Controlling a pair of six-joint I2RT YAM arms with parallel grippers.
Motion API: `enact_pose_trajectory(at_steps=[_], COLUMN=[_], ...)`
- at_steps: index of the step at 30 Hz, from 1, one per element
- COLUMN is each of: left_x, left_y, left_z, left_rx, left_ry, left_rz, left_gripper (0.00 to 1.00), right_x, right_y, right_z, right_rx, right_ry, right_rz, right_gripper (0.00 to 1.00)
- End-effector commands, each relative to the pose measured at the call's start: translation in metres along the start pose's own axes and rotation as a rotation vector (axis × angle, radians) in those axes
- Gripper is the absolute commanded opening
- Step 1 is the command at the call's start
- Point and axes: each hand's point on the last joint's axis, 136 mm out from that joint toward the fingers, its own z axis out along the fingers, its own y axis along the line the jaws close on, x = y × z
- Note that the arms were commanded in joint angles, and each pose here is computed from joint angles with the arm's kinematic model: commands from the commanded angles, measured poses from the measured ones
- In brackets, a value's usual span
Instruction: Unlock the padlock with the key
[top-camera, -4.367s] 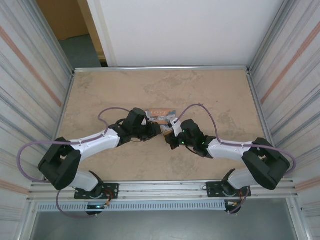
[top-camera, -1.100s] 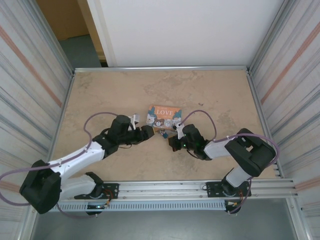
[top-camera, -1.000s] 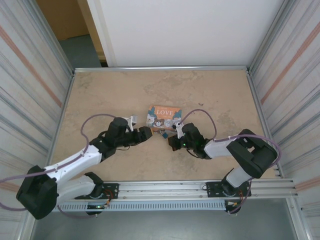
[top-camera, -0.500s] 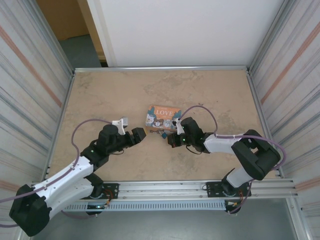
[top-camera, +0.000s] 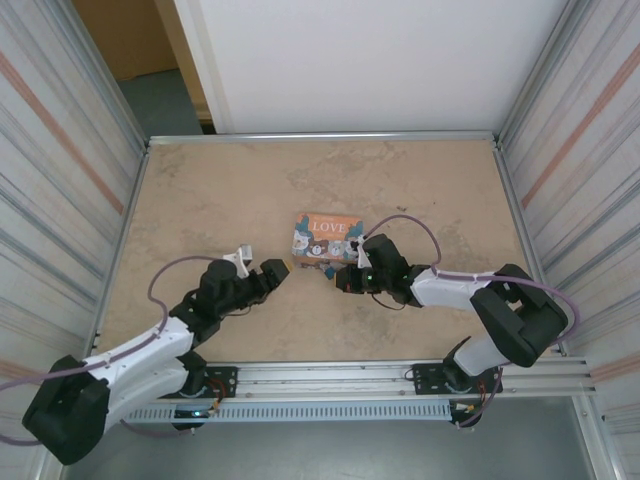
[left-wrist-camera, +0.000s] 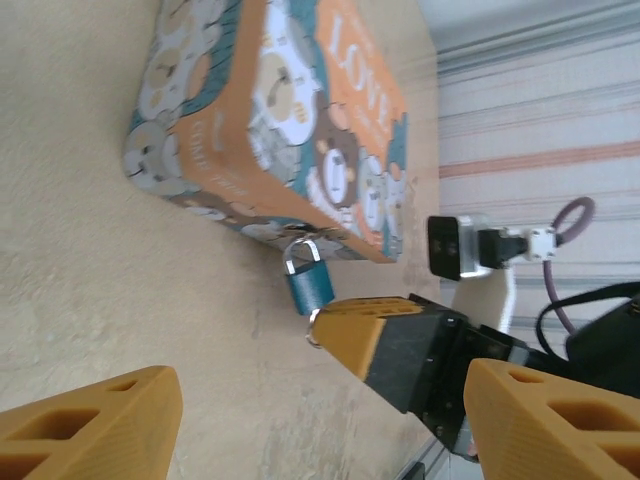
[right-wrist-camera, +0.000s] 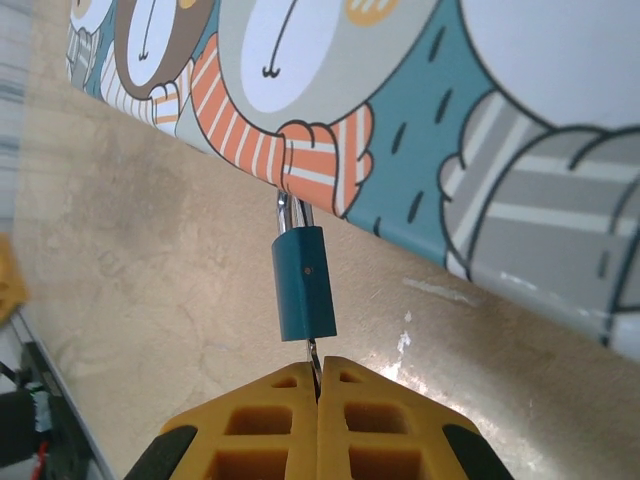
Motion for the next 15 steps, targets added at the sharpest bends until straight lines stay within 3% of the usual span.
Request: enact_pose_trajectory(at_steps=[1, 15], left_x=[-0.005, 0.002], left_y=[-0.013, -0.026], left_z=[0.004, 0.033], left_rx=[0.081, 0.176], left_ry=[-0.011, 0.079], left_rz=[-0.086, -0.209], left_gripper=[0.74, 0.64], right_x=[-0.006, -0.009], right_y=[0.015, 0.015], right_z=[-0.005, -0.005], right_rx=[-0.041, -0.039], right_ry=[0.001, -0.009], right_rz=[0.109, 0.204], right_gripper=[0.0, 0.0])
